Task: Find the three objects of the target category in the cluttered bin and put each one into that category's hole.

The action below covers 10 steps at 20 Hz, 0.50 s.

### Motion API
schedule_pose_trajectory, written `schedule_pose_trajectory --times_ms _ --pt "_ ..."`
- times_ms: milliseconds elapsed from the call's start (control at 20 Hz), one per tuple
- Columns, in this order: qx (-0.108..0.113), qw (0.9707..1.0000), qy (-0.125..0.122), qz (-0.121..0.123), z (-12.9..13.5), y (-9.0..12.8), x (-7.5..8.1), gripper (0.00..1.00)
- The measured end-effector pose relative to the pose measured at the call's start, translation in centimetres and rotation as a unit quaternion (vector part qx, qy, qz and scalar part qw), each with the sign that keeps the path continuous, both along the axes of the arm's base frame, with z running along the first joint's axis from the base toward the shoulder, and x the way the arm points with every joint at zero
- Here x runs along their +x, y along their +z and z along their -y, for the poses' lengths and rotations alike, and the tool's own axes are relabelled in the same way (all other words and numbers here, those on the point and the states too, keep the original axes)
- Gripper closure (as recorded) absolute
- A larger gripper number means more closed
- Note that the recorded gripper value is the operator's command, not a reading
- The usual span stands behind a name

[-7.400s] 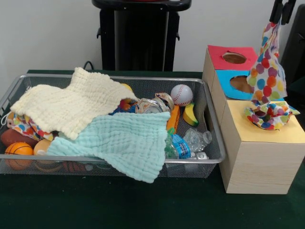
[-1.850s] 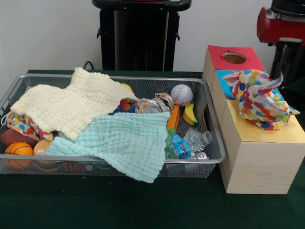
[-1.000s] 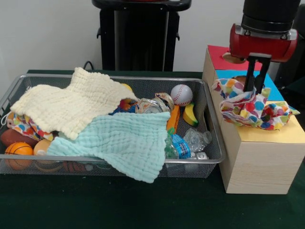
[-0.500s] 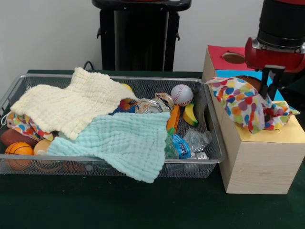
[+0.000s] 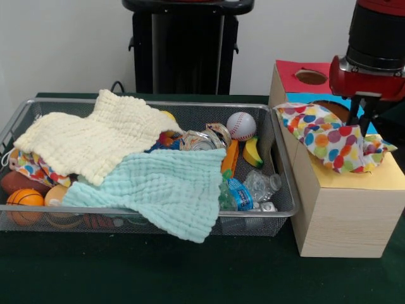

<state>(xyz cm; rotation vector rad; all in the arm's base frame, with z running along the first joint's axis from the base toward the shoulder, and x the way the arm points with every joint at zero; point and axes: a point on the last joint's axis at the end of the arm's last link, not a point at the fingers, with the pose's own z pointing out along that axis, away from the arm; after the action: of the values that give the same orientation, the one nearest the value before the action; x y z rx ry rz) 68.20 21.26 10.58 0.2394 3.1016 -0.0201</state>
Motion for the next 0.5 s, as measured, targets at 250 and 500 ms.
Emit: schedule_pose_trajectory --times_ms 250,500 --pt "-0.001 0.9999 -0.012 -0.005 1.7 -0.8 0.4 1.00" --pt "-0.002 0.9998 -0.019 -0.009 2.7 -2.1 1.0 1.00"
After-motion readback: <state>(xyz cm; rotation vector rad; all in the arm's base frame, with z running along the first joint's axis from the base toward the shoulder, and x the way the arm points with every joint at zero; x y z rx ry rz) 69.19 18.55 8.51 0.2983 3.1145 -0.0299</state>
